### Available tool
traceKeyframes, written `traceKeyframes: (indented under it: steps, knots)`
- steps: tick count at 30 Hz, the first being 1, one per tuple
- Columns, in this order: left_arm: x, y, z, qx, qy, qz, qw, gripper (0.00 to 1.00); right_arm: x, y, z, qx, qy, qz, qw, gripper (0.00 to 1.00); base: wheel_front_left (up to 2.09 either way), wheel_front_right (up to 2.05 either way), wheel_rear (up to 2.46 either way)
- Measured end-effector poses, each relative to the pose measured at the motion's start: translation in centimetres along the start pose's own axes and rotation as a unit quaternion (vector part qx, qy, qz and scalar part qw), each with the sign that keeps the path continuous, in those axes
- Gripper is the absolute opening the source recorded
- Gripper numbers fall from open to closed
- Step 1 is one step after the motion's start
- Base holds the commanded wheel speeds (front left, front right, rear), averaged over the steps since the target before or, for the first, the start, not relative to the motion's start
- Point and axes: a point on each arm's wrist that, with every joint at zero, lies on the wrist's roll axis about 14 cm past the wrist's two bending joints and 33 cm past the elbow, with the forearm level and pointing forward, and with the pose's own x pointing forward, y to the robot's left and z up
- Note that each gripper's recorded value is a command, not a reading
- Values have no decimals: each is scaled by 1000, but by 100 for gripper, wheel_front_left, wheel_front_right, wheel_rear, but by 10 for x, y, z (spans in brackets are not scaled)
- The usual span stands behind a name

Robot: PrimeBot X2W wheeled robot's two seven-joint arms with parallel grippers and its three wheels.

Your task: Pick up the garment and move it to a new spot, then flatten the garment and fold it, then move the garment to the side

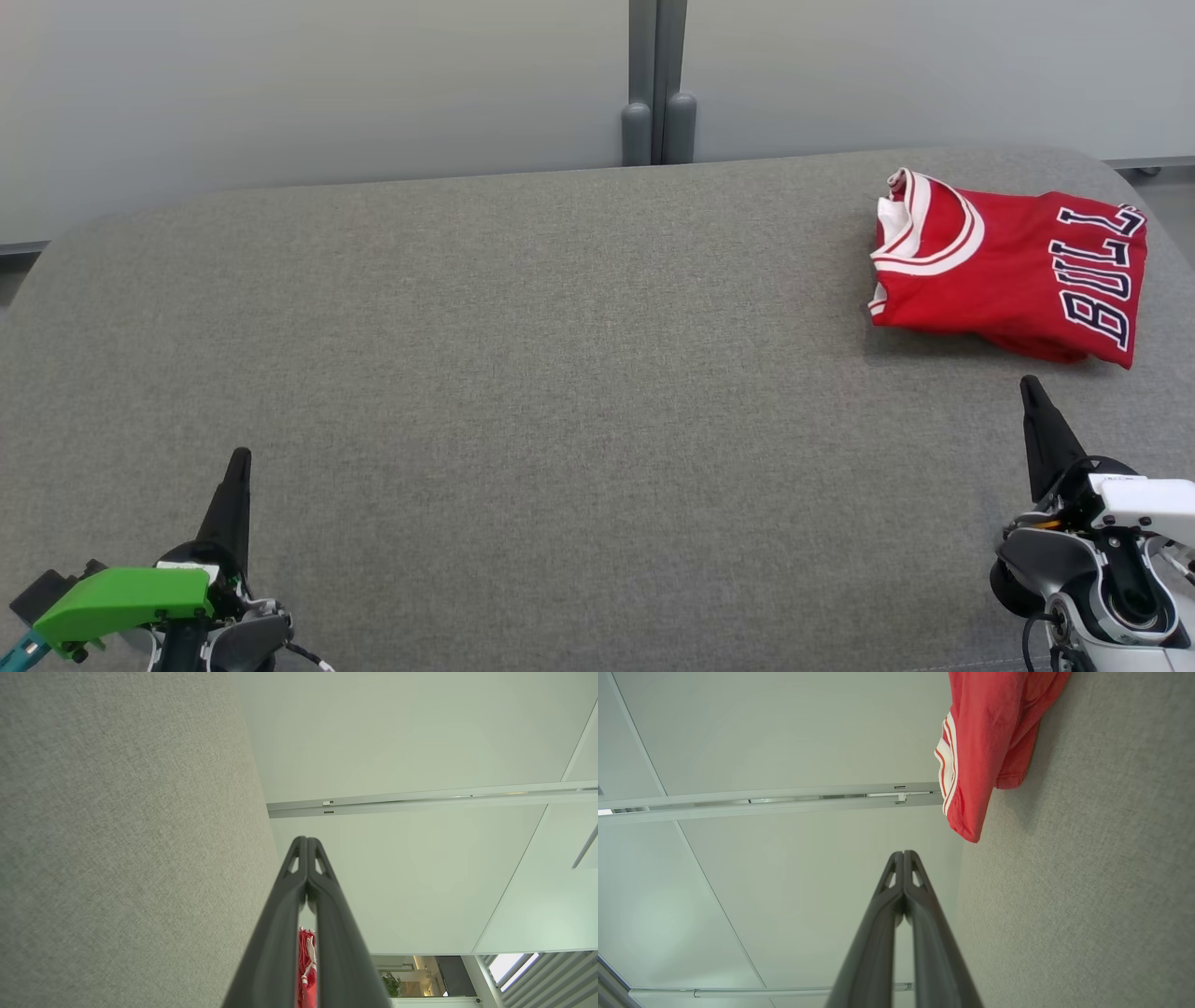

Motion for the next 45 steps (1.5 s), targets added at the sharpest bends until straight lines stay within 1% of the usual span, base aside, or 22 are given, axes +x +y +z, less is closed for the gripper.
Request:
traceKeyframes:
  steps: [45]
  knots:
    - [0,0,1,0,-1,-1,1000,0,0,0,0,1,0,1,1000,0,0,0,0]
